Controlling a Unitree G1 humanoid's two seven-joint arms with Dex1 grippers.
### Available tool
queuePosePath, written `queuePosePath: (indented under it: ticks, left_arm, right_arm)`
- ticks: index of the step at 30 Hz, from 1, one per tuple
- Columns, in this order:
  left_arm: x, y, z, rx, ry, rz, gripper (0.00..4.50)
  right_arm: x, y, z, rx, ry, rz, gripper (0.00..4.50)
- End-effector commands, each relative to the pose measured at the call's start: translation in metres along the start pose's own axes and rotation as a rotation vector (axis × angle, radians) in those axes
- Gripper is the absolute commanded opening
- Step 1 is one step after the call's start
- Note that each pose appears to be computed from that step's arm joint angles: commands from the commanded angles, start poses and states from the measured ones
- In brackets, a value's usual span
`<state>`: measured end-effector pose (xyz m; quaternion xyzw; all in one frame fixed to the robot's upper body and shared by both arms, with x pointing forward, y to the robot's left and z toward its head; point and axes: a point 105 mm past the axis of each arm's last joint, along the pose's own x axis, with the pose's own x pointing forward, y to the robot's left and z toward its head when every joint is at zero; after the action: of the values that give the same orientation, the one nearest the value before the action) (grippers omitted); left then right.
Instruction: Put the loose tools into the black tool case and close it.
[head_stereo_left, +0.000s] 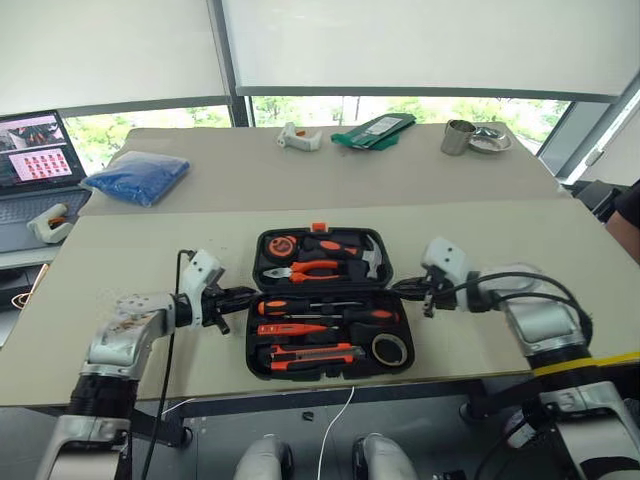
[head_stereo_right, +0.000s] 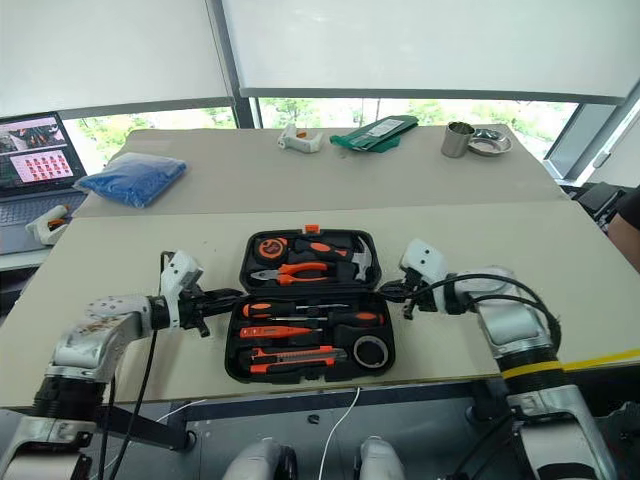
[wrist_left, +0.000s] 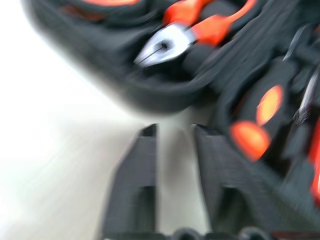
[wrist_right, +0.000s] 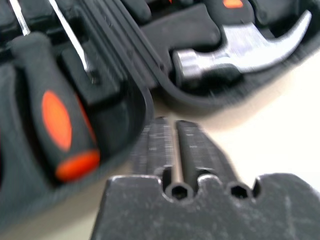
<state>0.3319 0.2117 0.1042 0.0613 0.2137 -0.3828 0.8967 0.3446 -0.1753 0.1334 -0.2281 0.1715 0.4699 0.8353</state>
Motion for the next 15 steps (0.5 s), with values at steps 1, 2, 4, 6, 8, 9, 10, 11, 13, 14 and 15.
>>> queuePosePath:
  ticks: [1, 2, 4, 6, 8, 9, 10, 11, 13, 14, 15]
  left_arm:
    - [-0.015, 0.004, 0.030, -0.098, -0.044, -0.011, 2.81]
    - [-0.017, 0.004, 0.036, -0.135, -0.057, -0.022, 3.13]
    - [-0.016, 0.012, 0.044, -0.245, -0.020, 0.032, 3.92]
    - [-0.012, 0.017, 0.048, -0.296, 0.027, 0.078, 4.50]
    - [-0.004, 0.013, 0.056, -0.329, 0.038, 0.062, 4.50]
    - [0.001, 0.012, 0.059, -0.326, 0.053, 0.067, 4.50]
    - [0.006, 0.012, 0.060, -0.324, 0.069, 0.075, 4.50]
    - [0.010, 0.013, 0.060, -0.322, 0.080, 0.089, 4.50]
    - [0.018, 0.016, 0.063, -0.330, 0.074, 0.105, 4.50]
    - [0.021, 0.017, 0.064, -0.334, 0.073, 0.107, 4.50]
    - [0.024, 0.016, 0.065, -0.336, 0.071, 0.105, 4.50]
  right_arm:
    - [-0.019, -0.014, 0.020, 0.180, 0.011, -0.114, 2.21]
    - [-0.022, -0.018, 0.018, 0.269, 0.054, -0.157, 2.54]
    - [-0.025, -0.019, 0.026, 0.438, 0.088, -0.158, 3.28]
    - [-0.024, -0.017, 0.032, 0.529, 0.125, -0.137, 4.03]
    - [-0.019, -0.016, 0.033, 0.541, 0.188, -0.133, 4.21]
    - [-0.015, -0.018, 0.039, 0.572, 0.180, -0.133, 4.21]
    - [-0.010, -0.021, 0.043, 0.601, 0.171, -0.139, 4.21]
    - [-0.006, -0.023, 0.047, 0.631, 0.161, -0.143, 4.21]
    - [0.003, -0.029, 0.049, 0.657, 0.163, -0.161, 4.21]
    - [0.007, -0.032, 0.048, 0.649, 0.174, -0.175, 4.21]
    - [0.011, -0.034, 0.047, 0.643, 0.182, -0.183, 4.21]
